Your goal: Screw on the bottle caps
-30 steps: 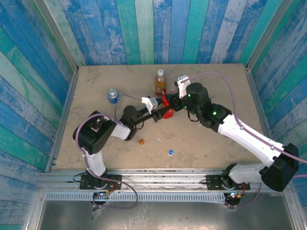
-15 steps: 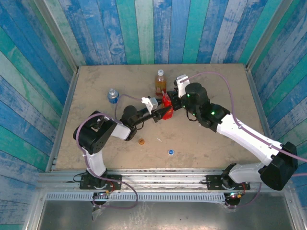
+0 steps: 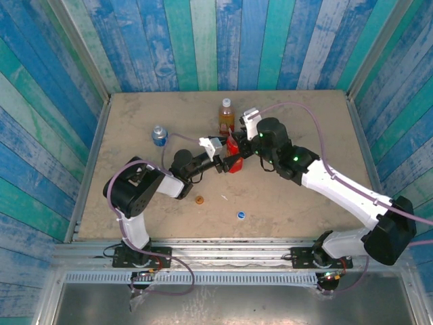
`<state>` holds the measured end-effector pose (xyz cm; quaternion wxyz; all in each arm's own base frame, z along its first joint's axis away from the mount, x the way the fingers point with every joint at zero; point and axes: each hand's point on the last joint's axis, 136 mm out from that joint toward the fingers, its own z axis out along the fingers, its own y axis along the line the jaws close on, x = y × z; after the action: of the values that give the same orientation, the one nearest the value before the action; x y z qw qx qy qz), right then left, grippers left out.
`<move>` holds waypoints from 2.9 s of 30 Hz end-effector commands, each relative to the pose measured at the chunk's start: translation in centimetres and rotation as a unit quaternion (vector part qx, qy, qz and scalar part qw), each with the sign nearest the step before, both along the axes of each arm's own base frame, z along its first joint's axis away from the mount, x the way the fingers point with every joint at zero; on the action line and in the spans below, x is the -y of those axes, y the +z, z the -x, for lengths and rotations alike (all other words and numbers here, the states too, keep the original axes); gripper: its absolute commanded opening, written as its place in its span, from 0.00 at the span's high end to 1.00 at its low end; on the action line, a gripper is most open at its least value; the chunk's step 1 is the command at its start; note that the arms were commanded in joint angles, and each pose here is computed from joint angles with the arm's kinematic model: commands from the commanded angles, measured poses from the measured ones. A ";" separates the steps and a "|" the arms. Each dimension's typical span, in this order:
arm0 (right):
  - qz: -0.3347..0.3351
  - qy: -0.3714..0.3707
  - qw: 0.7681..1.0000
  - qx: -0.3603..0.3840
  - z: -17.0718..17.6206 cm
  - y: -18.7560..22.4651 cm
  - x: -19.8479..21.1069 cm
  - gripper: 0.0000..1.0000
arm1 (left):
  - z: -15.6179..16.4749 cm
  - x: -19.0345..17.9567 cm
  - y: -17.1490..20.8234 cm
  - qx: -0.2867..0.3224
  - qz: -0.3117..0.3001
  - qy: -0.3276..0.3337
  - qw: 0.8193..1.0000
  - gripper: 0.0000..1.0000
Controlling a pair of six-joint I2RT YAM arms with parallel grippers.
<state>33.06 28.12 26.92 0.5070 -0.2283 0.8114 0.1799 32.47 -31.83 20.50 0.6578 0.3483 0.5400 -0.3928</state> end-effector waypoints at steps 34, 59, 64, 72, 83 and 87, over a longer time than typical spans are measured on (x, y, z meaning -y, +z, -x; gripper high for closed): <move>-0.005 0.040 0.999 0.015 1.1 0.6 -1.3 0.41 | 0.1 -1.0 0.8 -0.001 0.013 0.013 1.000 0.51; 0.119 0.410 0.904 0.015 14.8 -17.5 -10.0 0.31 | -1.4 -8.5 0.5 0.013 -0.023 0.134 0.991 0.49; 0.130 0.412 0.902 -0.005 14.1 -20.8 -11.6 0.38 | -1.4 -8.9 0.4 0.015 -0.023 0.140 0.990 0.49; 0.140 0.391 0.909 -0.027 12.5 -24.2 -12.9 0.47 | -1.6 -9.2 -0.1 0.010 -0.030 0.146 0.989 0.49; 0.106 0.386 0.914 -0.063 11.8 -25.7 -13.5 0.53 | -1.6 -9.1 -0.7 0.002 -0.038 0.140 0.989 0.48; 0.102 0.395 0.910 -0.070 12.3 -25.9 -13.5 0.63 | -1.7 -9.1 -0.8 0.002 -0.038 0.139 0.989 0.48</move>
<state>21.23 41.79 1.85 0.3277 -0.5679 0.6985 0.2867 34.39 -23.08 17.59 0.6721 0.2928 0.6186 -0.2827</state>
